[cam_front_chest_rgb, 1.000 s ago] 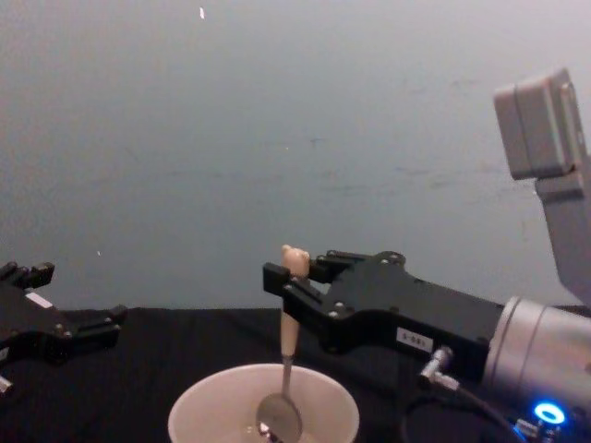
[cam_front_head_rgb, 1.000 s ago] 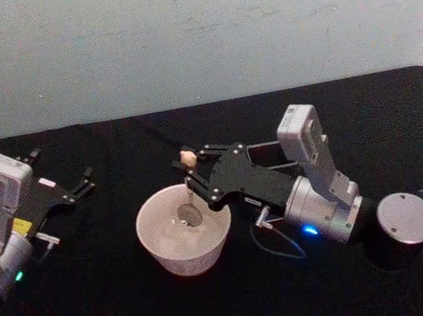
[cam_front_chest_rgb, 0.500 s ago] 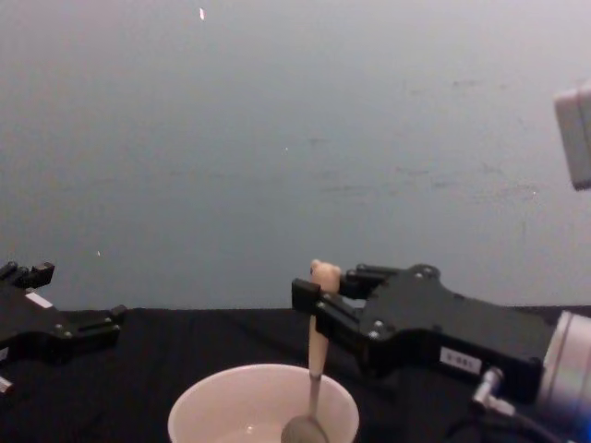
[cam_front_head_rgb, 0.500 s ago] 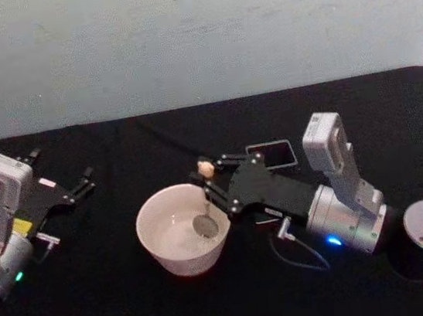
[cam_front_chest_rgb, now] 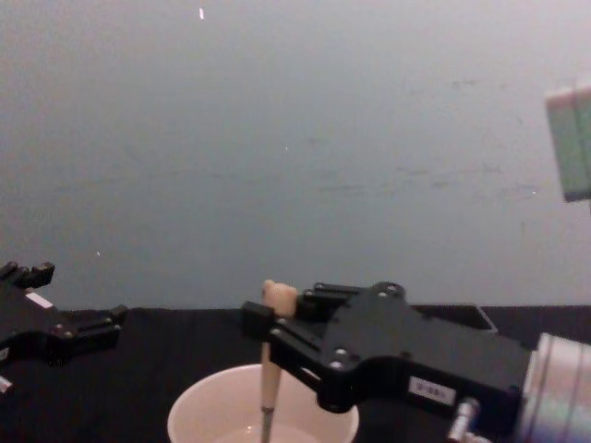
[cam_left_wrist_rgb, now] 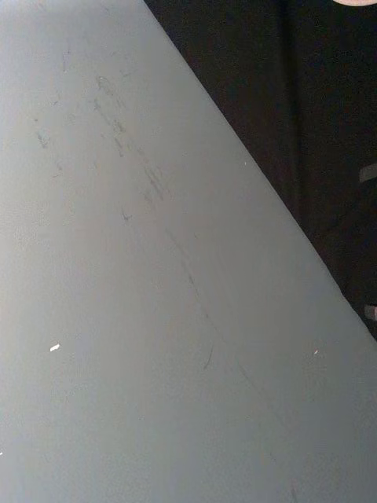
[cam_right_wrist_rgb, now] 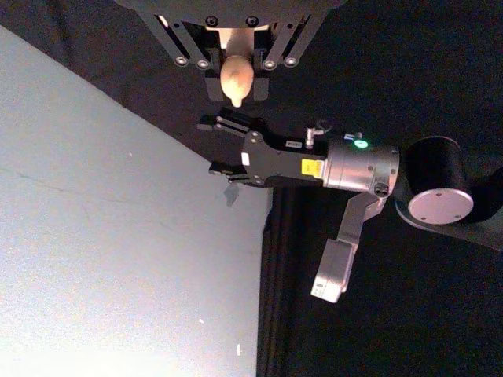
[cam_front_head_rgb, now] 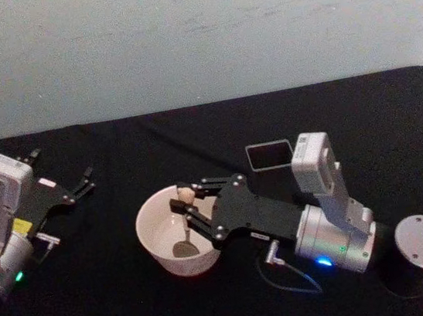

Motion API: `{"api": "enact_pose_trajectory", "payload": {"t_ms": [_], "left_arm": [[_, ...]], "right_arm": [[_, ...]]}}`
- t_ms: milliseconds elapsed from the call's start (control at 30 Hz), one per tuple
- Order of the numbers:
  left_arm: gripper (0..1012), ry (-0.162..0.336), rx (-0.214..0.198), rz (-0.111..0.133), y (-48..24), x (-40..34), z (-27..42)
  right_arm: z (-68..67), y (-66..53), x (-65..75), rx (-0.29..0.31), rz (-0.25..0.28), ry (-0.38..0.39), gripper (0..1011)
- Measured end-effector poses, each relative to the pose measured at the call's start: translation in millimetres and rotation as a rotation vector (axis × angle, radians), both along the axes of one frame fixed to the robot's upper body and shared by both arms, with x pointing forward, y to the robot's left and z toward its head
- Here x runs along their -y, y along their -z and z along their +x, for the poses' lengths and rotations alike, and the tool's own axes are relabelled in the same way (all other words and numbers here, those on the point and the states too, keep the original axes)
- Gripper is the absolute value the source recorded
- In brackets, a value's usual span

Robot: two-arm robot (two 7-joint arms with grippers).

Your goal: Pick up the stirring spoon with one hand, stir inside the cup, then place it back in its original position.

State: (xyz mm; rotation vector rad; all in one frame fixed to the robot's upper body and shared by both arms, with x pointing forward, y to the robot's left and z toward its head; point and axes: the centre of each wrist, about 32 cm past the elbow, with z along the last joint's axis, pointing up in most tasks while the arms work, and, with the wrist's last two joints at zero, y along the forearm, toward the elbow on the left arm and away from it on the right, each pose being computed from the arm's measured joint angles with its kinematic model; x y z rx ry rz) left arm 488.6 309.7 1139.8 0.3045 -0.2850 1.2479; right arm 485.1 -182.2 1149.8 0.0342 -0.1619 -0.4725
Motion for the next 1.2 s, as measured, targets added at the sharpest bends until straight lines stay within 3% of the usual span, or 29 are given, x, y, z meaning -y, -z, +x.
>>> {"api": "enact_pose_trajectory", "payload": {"t_ms": [333, 633, 1200], "left_arm": [[1001, 0.000, 0.000, 0.000, 0.0, 0.0, 0.0], [1001, 0.000, 0.000, 0.000, 0.0, 0.0, 0.0], [1001, 0.000, 0.000, 0.000, 0.0, 0.0, 0.0]], "right_arm": [[17.0, 0.1, -16.9, 0.017, 0.003, 0.042, 214], [32.9, -0.4, -15.9, 0.029, -0.001, 0.111, 214], [33.0, 1.0, -10.7, 0.027, -0.004, 0.131, 214]]}}
